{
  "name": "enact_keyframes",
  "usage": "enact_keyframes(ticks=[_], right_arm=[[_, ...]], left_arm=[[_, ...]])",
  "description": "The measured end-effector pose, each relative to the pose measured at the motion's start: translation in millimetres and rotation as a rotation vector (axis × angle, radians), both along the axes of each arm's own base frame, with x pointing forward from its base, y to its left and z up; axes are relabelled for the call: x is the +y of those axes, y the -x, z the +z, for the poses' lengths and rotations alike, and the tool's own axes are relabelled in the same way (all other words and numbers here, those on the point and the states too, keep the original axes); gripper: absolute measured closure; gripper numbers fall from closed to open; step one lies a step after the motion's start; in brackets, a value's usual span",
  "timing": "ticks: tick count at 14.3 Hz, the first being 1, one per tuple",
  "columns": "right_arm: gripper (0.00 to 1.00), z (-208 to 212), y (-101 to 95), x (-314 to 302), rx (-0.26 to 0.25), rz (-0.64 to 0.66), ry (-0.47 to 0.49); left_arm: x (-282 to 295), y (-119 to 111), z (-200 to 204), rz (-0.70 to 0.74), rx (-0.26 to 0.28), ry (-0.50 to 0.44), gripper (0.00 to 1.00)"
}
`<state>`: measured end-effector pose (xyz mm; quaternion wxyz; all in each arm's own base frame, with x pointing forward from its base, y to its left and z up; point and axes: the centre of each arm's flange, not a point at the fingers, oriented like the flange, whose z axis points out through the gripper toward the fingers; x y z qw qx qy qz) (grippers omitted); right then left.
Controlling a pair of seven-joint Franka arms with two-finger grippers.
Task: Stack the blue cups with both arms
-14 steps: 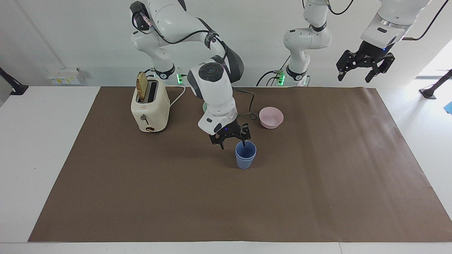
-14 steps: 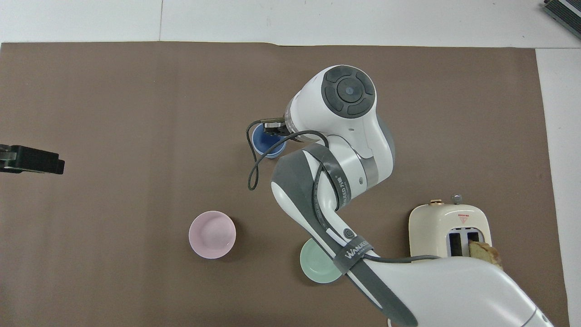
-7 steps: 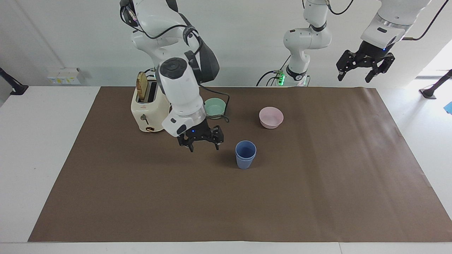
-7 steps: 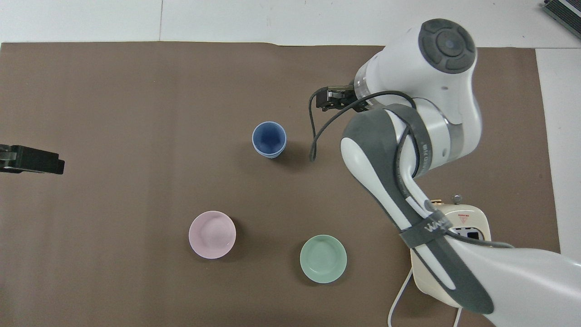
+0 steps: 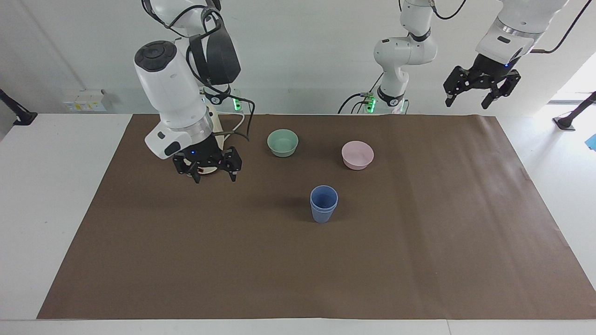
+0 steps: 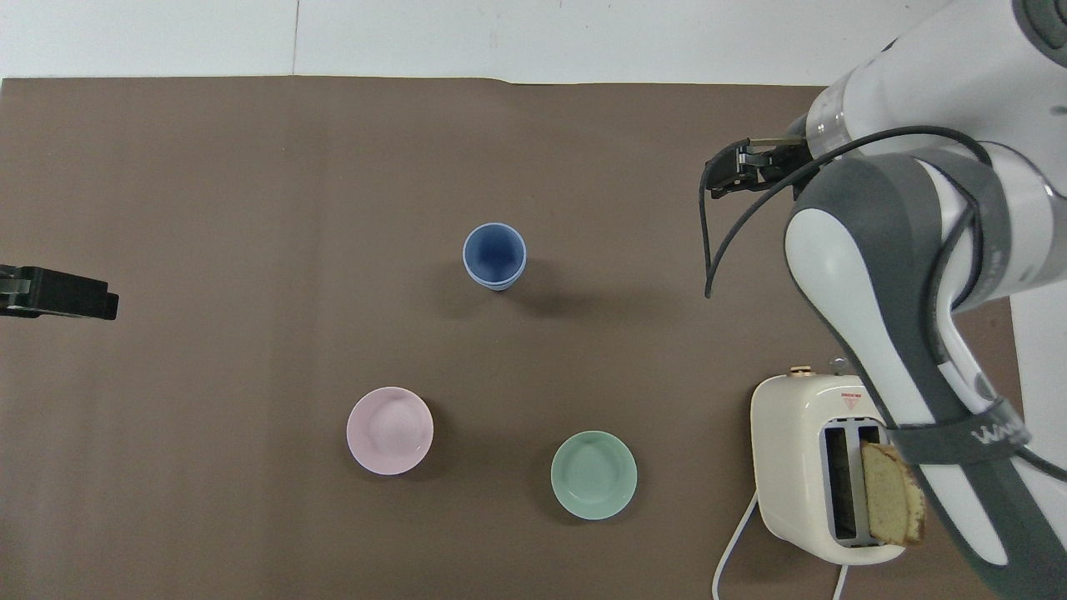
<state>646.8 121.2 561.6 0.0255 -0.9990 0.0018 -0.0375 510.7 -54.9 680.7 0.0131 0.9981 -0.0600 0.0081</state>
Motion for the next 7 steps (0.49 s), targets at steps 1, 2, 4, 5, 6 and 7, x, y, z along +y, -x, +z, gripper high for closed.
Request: enact_keyframes(ticks=[1,2,4,5,6,7], right_arm=[[0.00,7.1,3.9,-8.7,0.006,0.001,0.012],[0.00,14.0,7.8,-17.6,0.012,0.004,0.017],[0.00,26.8,15.1,-39.1,0.023,0.016,0.025],[0.00,32.2,17.8,-51.0,0.026,0.018,0.027],[0.00,36.6,19.9,-64.7,0.029,0.014,0.028],[0.00,39.9,21.8,-77.4,0.032,0.012,0.030]], left_arm=[[0.0,0.0,0.0,0.000,0.000,0.000,0.00],[0.0,0.0,0.0,0.000,0.000,0.000,0.00],[0.0,0.0,0.0,0.000,0.000,0.000,0.00],[0.0,0.0,0.0,0.000,0.000,0.000,0.00],[0.0,0.0,0.0,0.000,0.000,0.000,0.00],[0.0,0.0,0.0,0.000,0.000,0.000,0.00]])
